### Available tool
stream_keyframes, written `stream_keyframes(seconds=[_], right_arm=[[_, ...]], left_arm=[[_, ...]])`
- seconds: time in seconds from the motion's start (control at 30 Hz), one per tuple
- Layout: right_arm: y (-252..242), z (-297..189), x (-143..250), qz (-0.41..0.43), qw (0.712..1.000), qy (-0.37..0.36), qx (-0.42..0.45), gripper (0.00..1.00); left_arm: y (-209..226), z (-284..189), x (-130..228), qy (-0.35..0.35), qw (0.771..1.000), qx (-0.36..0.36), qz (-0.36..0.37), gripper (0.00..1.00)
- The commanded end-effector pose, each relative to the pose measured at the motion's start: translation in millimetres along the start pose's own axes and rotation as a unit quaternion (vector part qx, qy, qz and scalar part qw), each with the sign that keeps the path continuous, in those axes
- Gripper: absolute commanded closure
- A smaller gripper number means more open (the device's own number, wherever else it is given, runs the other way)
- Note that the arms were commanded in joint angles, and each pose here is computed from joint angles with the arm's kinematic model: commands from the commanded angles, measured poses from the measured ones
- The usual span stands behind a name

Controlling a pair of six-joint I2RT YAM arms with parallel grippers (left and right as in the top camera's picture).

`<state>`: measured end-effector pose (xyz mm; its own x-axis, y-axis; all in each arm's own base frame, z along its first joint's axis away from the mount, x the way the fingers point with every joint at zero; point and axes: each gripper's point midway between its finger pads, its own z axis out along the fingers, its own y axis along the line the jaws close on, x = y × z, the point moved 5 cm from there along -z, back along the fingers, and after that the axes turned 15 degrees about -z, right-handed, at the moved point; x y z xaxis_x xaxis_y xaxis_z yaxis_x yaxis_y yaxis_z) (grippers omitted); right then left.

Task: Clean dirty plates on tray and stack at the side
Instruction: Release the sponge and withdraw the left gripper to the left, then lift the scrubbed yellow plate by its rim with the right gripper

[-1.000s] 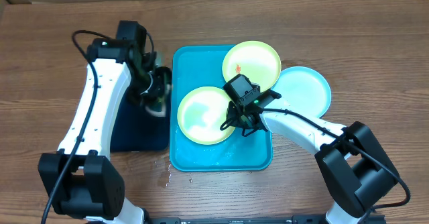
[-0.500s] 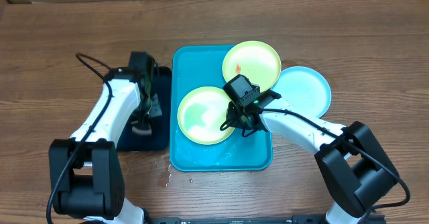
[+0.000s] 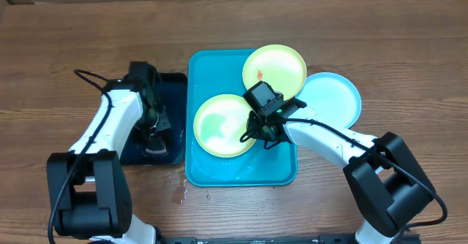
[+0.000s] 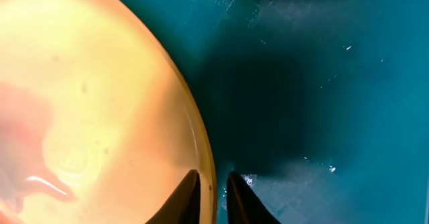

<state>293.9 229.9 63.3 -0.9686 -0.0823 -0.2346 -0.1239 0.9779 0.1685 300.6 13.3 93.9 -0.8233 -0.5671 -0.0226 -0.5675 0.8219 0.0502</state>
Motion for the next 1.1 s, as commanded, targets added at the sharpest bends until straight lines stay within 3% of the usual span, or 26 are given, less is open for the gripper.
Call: stream_keyframes(seconds=[0.0, 0.17, 0.4, 0.47, 0.5, 0.53, 0.77, 1.07], right_arm=[[1.1, -1.2, 1.9, -0.004, 1.0, -0.001, -0.002, 0.83], [2.6, -1.3, -0.8, -0.004, 1.0, -0.008, -0.006, 0.82], [3.9, -0.4, -4.7, -0.003, 1.0, -0.02, -0.009, 0.81], [3.9, 0.5, -4.6, -0.003, 1.0, -0.02, -0.009, 0.81], [3.9, 1.0, -4.6, -0.003, 1.0, -0.02, -0.009, 0.81], [3.8, 1.3, -4.5, -0.003, 1.0, -0.019, -0.009, 0.81], [3.7, 1.5, -4.4, 0.001, 1.0, -0.019, -0.008, 0.81], [2.6, 4.9, -3.1, 0.005, 1.0, -0.014, -0.006, 0.96]], left_arm=[[-14.5, -36.3, -12.1, -0.002, 0.996, 0.085, 0.02, 0.55], [-14.0, -95.6, -13.1, -0.037, 0.989, 0.14, 0.023, 0.55], [13.5, -190.3, 23.1, -0.161, 0.964, 0.209, 0.021, 0.53], [22.9, -211.3, 35.8, -0.197, 0.953, 0.229, 0.016, 0.42], [27.3, -220.4, 41.8, -0.213, 0.948, 0.237, 0.014, 0.18], [31.5, -228.6, 47.6, -0.229, 0.942, 0.246, 0.013, 0.09], [50.4, -259.8, 76.2, -0.291, 0.915, 0.278, 0.017, 0.0], [50.7, -251.8, 77.8, -0.27, 0.925, 0.268, 0.016, 0.0]])
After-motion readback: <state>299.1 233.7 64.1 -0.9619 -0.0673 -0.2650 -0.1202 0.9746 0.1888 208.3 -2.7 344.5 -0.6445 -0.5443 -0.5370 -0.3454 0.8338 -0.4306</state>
